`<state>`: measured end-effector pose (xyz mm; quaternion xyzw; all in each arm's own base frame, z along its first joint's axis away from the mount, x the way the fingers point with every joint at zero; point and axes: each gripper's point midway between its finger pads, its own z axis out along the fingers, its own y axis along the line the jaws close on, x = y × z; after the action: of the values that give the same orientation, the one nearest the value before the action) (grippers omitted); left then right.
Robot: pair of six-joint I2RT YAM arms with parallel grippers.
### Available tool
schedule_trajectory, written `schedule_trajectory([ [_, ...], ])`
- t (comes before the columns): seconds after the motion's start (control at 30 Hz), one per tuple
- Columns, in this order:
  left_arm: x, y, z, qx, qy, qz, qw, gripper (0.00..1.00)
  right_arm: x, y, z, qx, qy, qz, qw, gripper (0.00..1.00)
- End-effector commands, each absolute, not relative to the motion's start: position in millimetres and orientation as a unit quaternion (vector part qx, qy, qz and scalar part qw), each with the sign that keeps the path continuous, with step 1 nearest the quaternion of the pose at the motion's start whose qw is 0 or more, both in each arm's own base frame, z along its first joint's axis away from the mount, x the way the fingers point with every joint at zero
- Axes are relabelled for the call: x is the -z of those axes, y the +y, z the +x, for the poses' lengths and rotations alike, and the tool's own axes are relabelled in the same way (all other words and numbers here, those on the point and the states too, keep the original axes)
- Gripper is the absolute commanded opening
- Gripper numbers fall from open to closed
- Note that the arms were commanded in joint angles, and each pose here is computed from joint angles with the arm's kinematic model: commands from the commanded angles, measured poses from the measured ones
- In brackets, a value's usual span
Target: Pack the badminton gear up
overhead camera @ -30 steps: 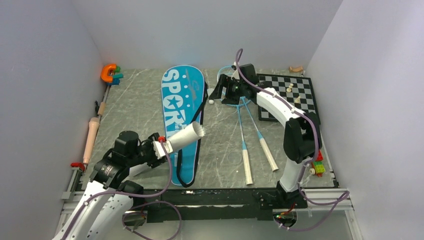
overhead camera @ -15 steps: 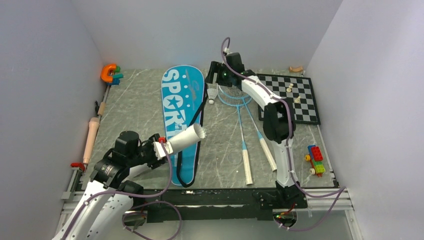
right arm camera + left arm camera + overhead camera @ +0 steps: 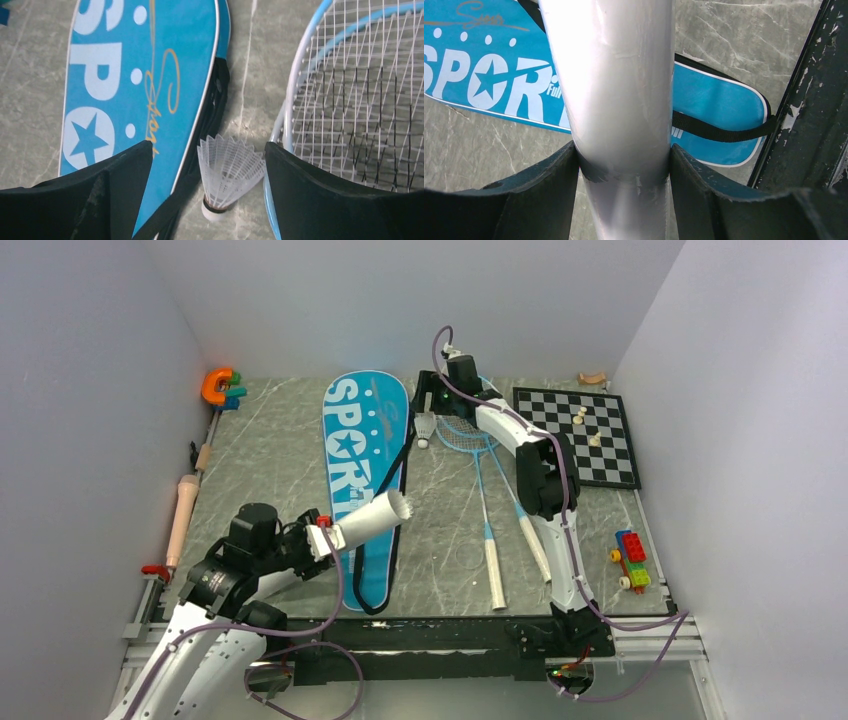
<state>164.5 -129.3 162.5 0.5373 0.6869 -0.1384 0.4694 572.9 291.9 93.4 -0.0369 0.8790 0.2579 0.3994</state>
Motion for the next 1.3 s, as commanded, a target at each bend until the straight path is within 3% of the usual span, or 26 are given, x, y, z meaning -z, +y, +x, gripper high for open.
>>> schedule_trajectory([
  [0.0, -177, -135, 160, 0.154, 0.672, 0.537, 0.487, 0.46, -127, 298, 597, -0.270, 0.841, -0.058, 0.465, 0.87],
  [0.27, -178, -135, 161, 0.153, 0.673, 0.537, 0.485, 0.45, -110, 314, 615, -0.289, 0.843, -0.078, 0.446, 0.87],
  [0.5, -180, -136, 164, 0.150, 0.671, 0.539, 0.488, 0.45, -93, 314, 598, -0.307, 0.852, -0.094, 0.414, 0.85],
  [0.97, -191, -131, 164, 0.134, 0.667, 0.537, 0.498, 0.46, -101, 292, 528, -0.324, 0.861, -0.090, 0.383, 0.72],
  [1.27, -195, -130, 163, 0.132, 0.665, 0.538, 0.501, 0.45, -94, 290, 499, -0.347, 0.860, -0.068, 0.368, 0.56],
])
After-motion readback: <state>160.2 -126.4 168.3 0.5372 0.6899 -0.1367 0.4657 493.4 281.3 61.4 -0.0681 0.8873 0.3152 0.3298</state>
